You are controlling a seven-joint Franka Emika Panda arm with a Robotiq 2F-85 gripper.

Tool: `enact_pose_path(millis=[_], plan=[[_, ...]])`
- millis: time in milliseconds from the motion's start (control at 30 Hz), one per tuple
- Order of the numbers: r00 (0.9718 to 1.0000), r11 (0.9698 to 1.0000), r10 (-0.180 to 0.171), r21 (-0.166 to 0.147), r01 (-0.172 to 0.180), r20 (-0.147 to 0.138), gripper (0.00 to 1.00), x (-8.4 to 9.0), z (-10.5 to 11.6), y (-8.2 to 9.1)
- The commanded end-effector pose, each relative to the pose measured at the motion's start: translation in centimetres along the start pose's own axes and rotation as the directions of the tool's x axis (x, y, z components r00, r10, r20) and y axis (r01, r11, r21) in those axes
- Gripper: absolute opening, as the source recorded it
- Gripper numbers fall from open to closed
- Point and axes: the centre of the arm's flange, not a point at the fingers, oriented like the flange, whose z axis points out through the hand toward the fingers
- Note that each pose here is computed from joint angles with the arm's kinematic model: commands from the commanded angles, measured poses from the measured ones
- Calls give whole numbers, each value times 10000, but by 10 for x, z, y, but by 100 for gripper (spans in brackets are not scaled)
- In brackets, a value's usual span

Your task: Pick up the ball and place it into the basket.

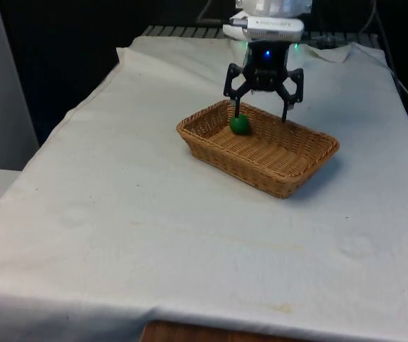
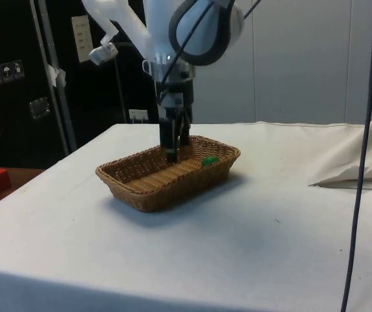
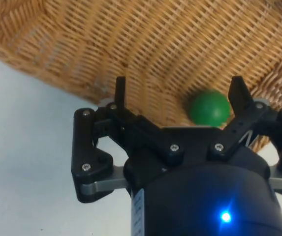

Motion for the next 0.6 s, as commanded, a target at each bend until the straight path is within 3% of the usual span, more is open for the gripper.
enact_pose_path(millis=[0, 367, 567], plan=[[10000, 10000, 12, -88, -11, 37, 100, -2, -3, 2], [10000, 9996, -51, 265, 52, -52, 100, -11, -35, 3], [10000, 9997, -65, 246, 66, -52, 100, -18, -57, 8]])
